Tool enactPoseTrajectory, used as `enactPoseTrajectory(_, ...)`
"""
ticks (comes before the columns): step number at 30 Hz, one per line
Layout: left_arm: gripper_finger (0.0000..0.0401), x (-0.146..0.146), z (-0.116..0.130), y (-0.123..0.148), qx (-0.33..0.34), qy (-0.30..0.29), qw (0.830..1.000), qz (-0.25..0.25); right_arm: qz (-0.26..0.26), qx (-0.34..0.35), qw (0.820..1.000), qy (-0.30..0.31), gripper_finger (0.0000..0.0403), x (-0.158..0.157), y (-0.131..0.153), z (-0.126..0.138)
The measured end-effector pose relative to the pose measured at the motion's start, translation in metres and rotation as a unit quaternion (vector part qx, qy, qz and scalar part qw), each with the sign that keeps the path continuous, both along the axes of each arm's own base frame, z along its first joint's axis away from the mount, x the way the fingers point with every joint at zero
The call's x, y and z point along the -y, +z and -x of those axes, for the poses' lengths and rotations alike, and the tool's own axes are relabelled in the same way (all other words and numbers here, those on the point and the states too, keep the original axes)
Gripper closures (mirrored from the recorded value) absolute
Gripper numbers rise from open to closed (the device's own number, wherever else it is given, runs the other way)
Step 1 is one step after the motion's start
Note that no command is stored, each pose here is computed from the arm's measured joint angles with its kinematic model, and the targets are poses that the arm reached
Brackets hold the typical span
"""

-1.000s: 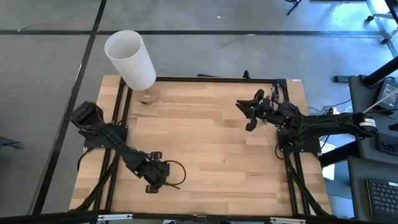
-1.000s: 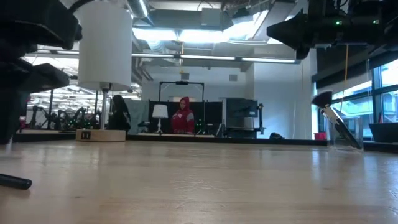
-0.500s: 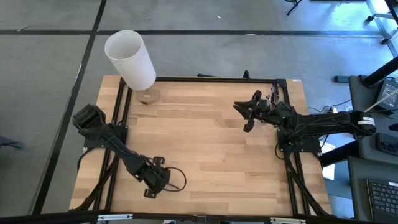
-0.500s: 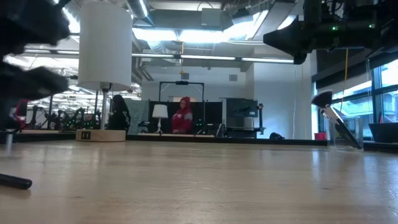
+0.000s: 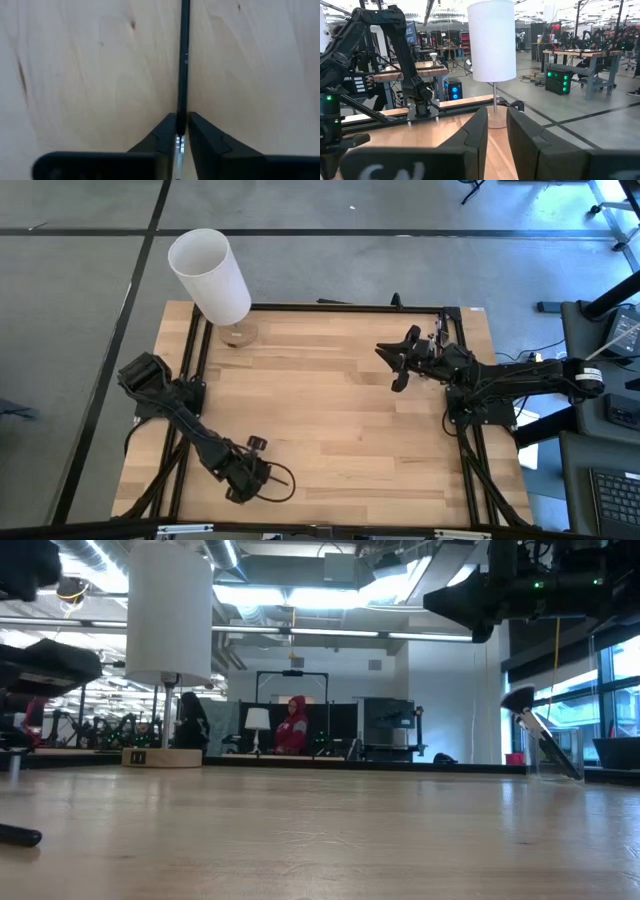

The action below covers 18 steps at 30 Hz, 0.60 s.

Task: Sort items
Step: Put the lip brush into the top section of the transparent organizer

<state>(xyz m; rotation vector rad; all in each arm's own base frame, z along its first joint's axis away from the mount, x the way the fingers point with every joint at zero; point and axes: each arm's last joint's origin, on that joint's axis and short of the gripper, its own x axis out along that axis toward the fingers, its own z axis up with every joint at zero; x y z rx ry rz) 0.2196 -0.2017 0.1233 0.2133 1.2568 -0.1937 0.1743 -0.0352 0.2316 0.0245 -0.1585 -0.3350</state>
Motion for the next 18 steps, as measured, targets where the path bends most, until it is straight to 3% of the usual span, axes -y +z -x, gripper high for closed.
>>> enactPoseTrajectory(5, 0.0385, -0.002, 0.000, 0.000, 0.023, -0.050, 0.997, -0.056, -0.011, 0.004, 1.000, 0.002, 0.0331, 0.000, 0.000, 0.000)
enactPoseTrajectory(11, 0.0377, -0.004, -0.002, 0.000, 0.037, -0.118, 0.985, -0.119, -0.024, 0.005, 1.000, 0.004, 0.0331, 0.000, -0.001, 0.000)
enactPoseTrajectory(14, 0.0375, -0.003, -0.008, 0.007, 0.059, -0.156, 0.970, -0.179, -0.048, 0.008, 0.999, 0.008, 0.0331, 0.000, -0.002, -0.002)
enactPoseTrajectory(18, 0.0379, -0.004, -0.026, 0.028, 0.108, -0.178, 0.934, -0.291, -0.114, -0.003, 0.992, 0.053, 0.0331, 0.000, -0.011, -0.007)
